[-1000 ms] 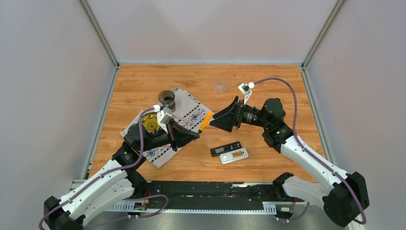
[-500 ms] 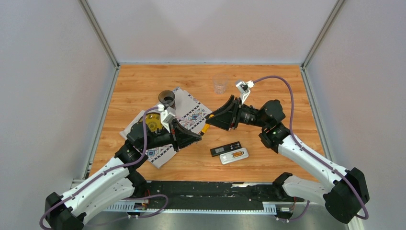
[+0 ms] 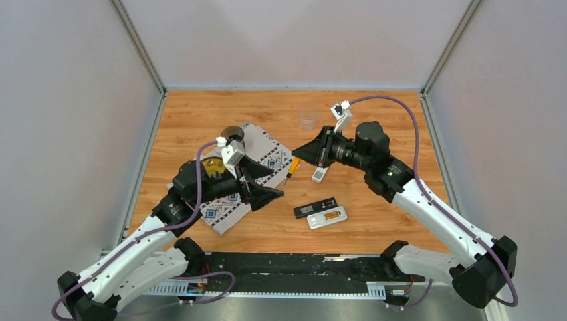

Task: Unload the batteries from the remote control

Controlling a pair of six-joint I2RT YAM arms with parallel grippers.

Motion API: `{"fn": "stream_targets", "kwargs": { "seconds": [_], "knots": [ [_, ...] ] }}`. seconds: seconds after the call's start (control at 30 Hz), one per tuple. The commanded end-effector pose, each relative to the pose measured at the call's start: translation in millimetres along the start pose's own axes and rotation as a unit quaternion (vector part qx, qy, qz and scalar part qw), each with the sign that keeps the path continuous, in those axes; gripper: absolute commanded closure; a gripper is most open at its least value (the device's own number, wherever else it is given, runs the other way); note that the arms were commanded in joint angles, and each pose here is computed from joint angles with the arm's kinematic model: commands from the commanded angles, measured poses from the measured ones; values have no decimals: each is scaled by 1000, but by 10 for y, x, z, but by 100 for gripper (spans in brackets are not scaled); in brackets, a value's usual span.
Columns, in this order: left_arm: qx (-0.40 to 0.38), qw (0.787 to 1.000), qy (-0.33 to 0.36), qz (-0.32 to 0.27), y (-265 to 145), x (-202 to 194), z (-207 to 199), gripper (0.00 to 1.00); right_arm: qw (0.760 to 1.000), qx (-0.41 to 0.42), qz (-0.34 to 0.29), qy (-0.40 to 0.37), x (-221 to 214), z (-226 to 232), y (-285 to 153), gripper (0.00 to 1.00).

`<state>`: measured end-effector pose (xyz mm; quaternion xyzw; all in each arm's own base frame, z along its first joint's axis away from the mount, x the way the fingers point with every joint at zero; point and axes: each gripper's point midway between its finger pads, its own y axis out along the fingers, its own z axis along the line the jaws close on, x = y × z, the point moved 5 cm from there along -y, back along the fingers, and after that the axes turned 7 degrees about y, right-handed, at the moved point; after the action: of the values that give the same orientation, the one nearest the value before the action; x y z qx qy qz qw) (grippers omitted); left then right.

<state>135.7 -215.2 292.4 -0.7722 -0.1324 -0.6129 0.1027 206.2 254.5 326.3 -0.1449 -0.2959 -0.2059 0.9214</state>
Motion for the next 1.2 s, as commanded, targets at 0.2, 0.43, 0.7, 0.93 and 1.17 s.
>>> {"fn": "stream_targets", "kwargs": {
  "seconds": [0.2,0.43,0.7,0.93,1.17],
  "knots": [
    [-21,998,8,58,541,70,271,11,995,-93,-2,25,-24,-209,-48,100],
    [-18,994,1,110,878,-151,379,25,994,-108,-16,25,11,-230,-81,100],
    [-34,988,-11,149,1030,-298,292,100,996,-91,-12,21,-32,-218,-81,88],
    [-23,993,11,113,885,-116,228,100,997,-49,-49,-30,77,-25,-240,0],
    [-78,993,28,79,654,91,-40,100,988,37,-90,-118,163,322,-553,0]
  ]
}}
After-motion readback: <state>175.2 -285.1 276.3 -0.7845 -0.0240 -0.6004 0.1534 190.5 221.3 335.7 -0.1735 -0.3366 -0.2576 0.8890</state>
